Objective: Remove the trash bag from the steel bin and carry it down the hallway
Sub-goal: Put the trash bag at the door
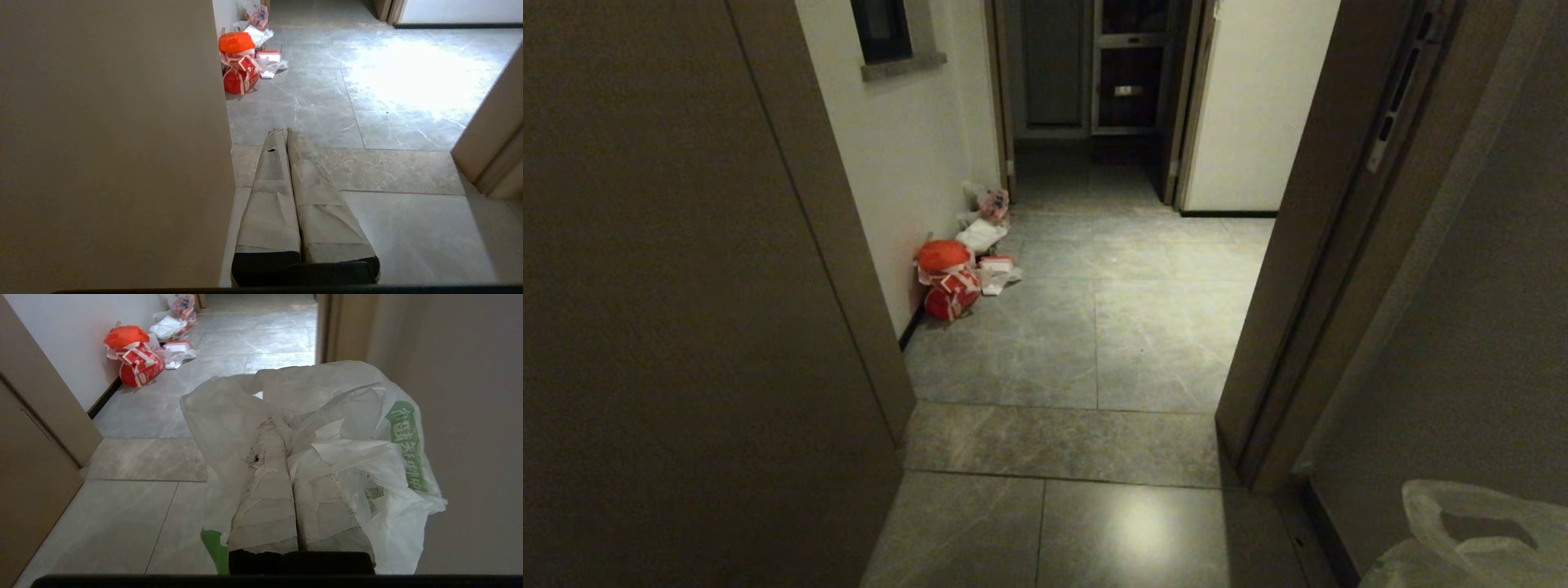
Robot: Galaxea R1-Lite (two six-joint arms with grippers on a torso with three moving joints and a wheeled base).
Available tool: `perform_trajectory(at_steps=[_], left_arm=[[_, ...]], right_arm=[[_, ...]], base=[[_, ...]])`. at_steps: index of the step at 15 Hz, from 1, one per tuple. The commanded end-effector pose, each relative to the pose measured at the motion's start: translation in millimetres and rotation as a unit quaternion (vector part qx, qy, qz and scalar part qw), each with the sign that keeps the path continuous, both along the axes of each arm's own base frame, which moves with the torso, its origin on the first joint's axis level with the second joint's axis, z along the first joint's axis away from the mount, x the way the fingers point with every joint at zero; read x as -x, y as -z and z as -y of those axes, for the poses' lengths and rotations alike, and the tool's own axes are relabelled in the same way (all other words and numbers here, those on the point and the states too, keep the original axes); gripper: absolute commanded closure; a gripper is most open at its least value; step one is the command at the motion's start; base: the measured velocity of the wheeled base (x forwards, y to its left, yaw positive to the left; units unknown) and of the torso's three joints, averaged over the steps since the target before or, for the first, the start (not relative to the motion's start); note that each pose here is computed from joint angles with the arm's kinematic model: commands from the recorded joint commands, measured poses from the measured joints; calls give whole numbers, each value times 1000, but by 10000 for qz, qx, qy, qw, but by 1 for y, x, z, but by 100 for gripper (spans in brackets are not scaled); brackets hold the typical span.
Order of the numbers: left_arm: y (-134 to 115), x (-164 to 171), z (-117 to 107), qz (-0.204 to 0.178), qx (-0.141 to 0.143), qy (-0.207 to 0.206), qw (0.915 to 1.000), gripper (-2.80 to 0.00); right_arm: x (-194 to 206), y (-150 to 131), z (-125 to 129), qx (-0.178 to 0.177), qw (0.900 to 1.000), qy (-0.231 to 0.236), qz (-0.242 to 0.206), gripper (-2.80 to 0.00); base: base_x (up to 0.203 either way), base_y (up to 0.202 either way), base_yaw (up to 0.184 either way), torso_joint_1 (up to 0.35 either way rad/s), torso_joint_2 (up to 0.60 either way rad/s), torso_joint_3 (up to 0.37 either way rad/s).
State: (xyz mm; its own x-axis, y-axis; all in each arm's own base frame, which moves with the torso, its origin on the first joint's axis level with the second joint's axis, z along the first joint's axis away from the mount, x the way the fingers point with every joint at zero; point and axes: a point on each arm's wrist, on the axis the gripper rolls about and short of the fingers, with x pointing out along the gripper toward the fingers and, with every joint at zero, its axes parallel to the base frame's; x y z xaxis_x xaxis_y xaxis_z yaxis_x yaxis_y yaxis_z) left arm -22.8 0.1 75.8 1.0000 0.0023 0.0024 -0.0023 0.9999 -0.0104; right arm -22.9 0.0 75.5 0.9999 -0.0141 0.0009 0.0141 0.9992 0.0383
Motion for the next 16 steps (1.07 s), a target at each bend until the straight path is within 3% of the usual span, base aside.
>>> perform_trajectory(at_steps=[1,16], left_arm=[[0,0,0,-12,2,-4,10000,0],[0,0,0,-8,2,-5,10000,0]], right_arm=[[0,0,0,0,10000,-2,-4,0],[0,0,0,0,10000,-2,-4,0]], base=[[193,0,-2,5,6,2],[193,0,0,2,2,2]])
